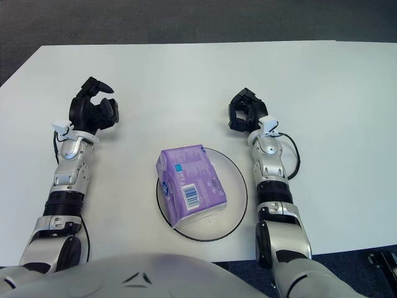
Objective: Put the tissue paper into the plate.
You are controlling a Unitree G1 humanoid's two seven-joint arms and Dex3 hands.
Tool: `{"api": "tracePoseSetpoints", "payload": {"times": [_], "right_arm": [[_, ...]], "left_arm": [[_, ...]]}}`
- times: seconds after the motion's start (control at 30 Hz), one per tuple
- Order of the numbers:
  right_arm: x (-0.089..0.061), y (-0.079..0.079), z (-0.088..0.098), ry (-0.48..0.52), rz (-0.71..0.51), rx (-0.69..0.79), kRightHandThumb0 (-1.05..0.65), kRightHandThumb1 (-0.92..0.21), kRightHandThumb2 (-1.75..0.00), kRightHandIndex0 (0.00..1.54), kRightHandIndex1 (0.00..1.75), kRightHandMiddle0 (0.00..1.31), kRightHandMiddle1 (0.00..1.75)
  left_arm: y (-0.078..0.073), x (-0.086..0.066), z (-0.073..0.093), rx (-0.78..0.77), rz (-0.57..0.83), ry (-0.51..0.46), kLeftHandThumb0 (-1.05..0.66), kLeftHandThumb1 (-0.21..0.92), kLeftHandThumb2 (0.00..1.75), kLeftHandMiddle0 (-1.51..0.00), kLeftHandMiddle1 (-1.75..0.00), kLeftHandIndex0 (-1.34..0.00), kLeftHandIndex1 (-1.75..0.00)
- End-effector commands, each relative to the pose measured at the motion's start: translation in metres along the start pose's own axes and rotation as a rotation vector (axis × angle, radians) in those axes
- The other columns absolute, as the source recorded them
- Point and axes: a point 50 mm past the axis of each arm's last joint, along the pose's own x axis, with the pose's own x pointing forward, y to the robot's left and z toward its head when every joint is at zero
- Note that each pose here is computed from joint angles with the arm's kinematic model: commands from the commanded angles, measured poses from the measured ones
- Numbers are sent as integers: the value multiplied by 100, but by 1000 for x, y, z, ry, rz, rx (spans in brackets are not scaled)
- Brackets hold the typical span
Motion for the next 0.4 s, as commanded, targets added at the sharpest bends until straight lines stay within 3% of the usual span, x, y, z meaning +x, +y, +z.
{"api": "tracePoseSetpoints", "payload": {"times": [0.0, 0.37], "right_arm": [[-37, 2, -56, 205, -32, 61, -43, -47, -113, 128, 175, 49, 175], [-38, 4, -57, 202, -51, 38, -44, -44, -117, 126, 175, 52, 175]], "left_arm": [[-5, -60, -69, -116, 107, 310, -48, 33, 131, -135, -175, -61, -175], [-5, -61, -71, -99, 113, 347, -48, 33, 130, -133, -175, -60, -175]]}}
